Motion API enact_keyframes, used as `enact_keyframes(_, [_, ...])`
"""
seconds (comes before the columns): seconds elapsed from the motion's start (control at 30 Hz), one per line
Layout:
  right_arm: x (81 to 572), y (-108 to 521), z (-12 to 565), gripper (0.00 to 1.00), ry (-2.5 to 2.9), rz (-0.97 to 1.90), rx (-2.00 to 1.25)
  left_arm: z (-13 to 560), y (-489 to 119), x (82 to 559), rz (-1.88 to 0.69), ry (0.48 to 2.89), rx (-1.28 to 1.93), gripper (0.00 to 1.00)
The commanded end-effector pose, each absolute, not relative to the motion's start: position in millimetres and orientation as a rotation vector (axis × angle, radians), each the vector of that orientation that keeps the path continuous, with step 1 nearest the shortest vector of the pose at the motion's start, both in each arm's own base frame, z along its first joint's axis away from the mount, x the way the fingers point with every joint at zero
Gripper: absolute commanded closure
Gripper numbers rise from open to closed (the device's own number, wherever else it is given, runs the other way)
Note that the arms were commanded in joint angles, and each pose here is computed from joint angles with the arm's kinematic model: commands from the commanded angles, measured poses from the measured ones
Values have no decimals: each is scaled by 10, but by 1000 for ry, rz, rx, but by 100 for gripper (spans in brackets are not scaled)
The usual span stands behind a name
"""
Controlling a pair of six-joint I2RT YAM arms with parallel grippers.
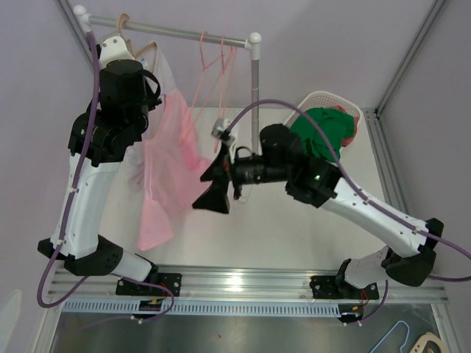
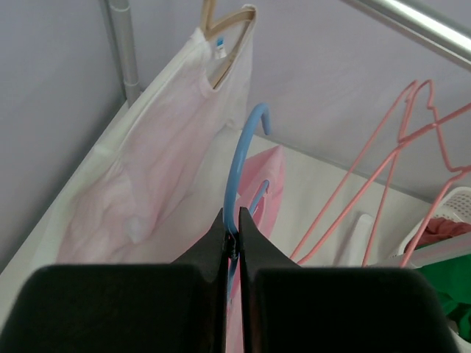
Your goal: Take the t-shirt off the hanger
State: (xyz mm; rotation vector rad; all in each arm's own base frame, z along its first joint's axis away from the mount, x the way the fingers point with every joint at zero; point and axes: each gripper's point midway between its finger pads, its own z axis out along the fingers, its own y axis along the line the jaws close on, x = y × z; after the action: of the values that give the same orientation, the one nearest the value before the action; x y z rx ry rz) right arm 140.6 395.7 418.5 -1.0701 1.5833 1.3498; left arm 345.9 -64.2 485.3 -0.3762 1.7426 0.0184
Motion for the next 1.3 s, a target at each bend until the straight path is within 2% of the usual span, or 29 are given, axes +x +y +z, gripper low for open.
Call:
enact_keyframes(0.0, [1090,4308,4142,1,1530,1454,-1100,4935,-474,3274,66,1685,-505,99])
enact_keyframes(0.23, [881,4835,3961,1,1502,1507,-1148,4940,-539,3190,53,1683,-501,99])
enact_keyframes(0.57, [1121,5457,3597,1,1444,1308,-1083,4916,-642,3065,-80,1682,-476,100])
enact_keyframes(0.6, [1087,5473,3600,15,1429,1289,-1073,4878,-640,3043,-85,1685,-468,99])
enact_keyframes(0.63, [1096,5480,3619,81,1418,1278,-1055,4834,-645,3051,-76,1693,-458,99])
enact_keyframes(0.67, [1064,5476,3614,100,1425,1281,-1050,4795,-645,3067,-62,1698,-452,99])
enact_keyframes(0.9, [351,5313,3732,100,1441,1382,-1160,4809,-752,3485,-45,1666,-422,99])
enact_keyframes(1.07, [-83,5281,3238,100,1573,1523,-1186,5123,-856,3777,-69,1614,-434,99])
enact_keyframes(1.17, [-27,5305,2809,100,1676,1484,-1177,5215,-870,3712,-91,1631,-413,99])
enact_keyframes(1.27, [287,5273,2579,100,1759,1411,-1116,5176,-882,3516,-123,1686,-355,99])
